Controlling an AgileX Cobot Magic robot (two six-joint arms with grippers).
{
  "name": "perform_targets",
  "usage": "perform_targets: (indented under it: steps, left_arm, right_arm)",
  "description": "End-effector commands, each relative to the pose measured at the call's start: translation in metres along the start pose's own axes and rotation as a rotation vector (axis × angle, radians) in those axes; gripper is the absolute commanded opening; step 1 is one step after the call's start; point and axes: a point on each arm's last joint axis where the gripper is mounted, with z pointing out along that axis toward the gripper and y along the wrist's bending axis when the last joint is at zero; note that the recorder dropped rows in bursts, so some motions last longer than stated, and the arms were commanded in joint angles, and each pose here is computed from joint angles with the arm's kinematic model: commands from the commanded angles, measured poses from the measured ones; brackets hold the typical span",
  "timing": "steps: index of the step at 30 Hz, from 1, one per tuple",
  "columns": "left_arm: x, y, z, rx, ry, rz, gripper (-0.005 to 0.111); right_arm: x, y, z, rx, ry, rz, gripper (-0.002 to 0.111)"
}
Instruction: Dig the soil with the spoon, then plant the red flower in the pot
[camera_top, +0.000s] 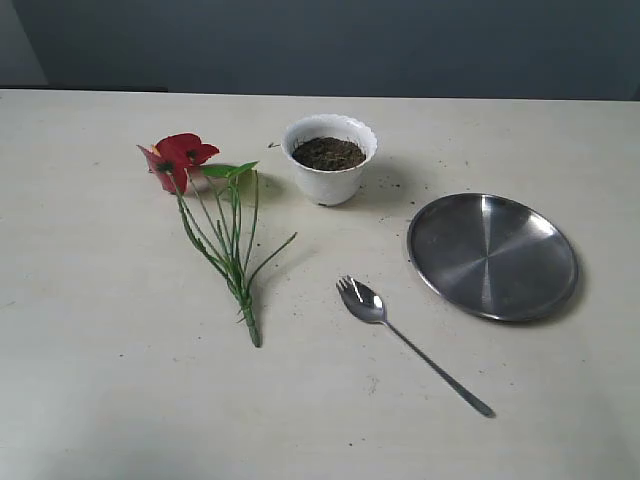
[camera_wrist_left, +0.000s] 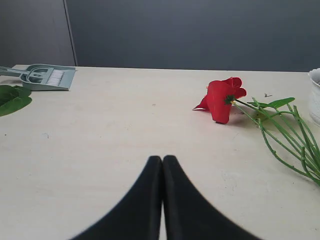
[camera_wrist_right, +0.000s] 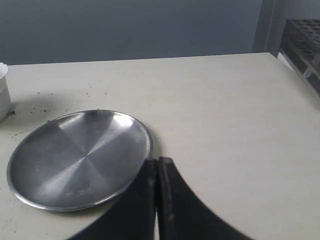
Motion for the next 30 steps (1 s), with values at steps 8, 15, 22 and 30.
perform_targets:
  steps: [8, 15, 22, 30]
  left_arm:
    - [0.001, 0.0, 0.0, 0.003, -0.006, -0.001, 0.0]
    - [0.001, 0.0, 0.0, 0.003, -0.006, -0.001, 0.0]
    - [0.001, 0.0, 0.0, 0.003, -0.006, -0.001, 0.0]
    - [0.001, 0.0, 0.0, 0.003, -0.006, -0.001, 0.0]
  right_arm:
    - [0.002, -0.001, 0.001, 0.016, -0.005, -0.022, -0.001]
    - [-0.002, -0.001, 0.0, 0.011, -0.048, 0.009, -0.001]
    - [-0.029, -0.005, -0.005, 0.061, -0.355, 0.008, -0.001]
    - [-0.033, -0.006, -0.007, 0.069, -0.4, 0.007, -0.001]
